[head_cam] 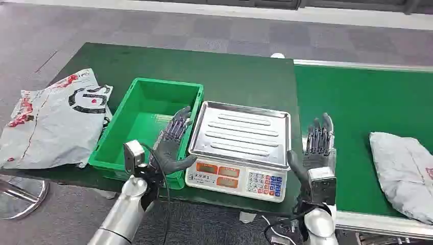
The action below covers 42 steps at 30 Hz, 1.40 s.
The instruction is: Moved the parcel from conveyor to table for the left to box.
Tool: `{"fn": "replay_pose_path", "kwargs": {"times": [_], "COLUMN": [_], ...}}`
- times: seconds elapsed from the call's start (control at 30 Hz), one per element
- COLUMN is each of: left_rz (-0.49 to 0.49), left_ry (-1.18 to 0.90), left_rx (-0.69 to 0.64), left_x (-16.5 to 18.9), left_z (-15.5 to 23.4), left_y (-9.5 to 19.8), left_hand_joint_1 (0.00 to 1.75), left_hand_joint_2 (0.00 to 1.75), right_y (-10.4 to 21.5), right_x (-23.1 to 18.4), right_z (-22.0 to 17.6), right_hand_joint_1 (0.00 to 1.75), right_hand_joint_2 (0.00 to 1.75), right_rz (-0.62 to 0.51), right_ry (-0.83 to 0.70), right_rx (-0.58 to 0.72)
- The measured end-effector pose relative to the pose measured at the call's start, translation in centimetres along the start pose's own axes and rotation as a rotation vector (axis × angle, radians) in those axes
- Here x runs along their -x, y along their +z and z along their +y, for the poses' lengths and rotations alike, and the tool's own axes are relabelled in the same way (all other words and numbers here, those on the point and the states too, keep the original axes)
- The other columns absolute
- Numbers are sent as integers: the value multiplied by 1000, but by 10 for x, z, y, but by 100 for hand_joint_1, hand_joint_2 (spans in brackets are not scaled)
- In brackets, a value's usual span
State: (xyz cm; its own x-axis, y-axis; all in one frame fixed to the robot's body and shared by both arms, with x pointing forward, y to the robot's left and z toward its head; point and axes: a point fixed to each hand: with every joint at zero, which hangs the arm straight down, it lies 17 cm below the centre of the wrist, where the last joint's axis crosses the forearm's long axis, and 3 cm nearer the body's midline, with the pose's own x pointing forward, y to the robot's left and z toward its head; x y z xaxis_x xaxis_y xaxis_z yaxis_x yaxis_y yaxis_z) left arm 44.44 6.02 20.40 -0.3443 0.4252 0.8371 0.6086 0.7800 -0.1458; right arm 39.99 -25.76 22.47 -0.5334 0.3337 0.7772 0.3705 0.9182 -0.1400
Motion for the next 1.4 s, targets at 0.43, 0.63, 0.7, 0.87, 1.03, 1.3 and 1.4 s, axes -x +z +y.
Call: {"fn": "replay_pose_path", "kwargs": {"times": [0.43, 0.63, 0.7, 0.87, 1.03, 1.3, 1.4], "left_rz": [23, 29, 33, 47, 63, 81, 84], "left_ry": [1, -1, -2, -7, -15, -47, -47], "left_rx": [34, 35, 35, 33, 49, 64, 70], "left_x": [8, 10, 11, 15, 20, 26, 27], "left_z": [-10, -11, -10, -7, -12, -18, -20], "left_y": [-1, 0, 2, 5, 5, 4, 3], "left_hand_joint_1": [0, 0, 0, 0, 0, 0, 0], "left_hand_joint_2": [175, 175, 175, 175, 175, 175, 175], "right_y": [-90, -80, -69, -34, 7, 53, 78], "right_x": [83, 136, 160, 227, 264, 286, 295], "right_z": [-125, -191, -218, -299, -362, -410, -416], "right_hand_joint_1": [0, 0, 0, 0, 0, 0, 0], "right_hand_joint_2": [175, 175, 175, 175, 175, 175, 175], "right_rz": [83, 210, 292, 628, 892, 1158, 1262], "right_ry": [564, 774, 838, 974, 1106, 1203, 1219], "right_rx": [113, 113, 106, 62, -16, -105, -177]}}
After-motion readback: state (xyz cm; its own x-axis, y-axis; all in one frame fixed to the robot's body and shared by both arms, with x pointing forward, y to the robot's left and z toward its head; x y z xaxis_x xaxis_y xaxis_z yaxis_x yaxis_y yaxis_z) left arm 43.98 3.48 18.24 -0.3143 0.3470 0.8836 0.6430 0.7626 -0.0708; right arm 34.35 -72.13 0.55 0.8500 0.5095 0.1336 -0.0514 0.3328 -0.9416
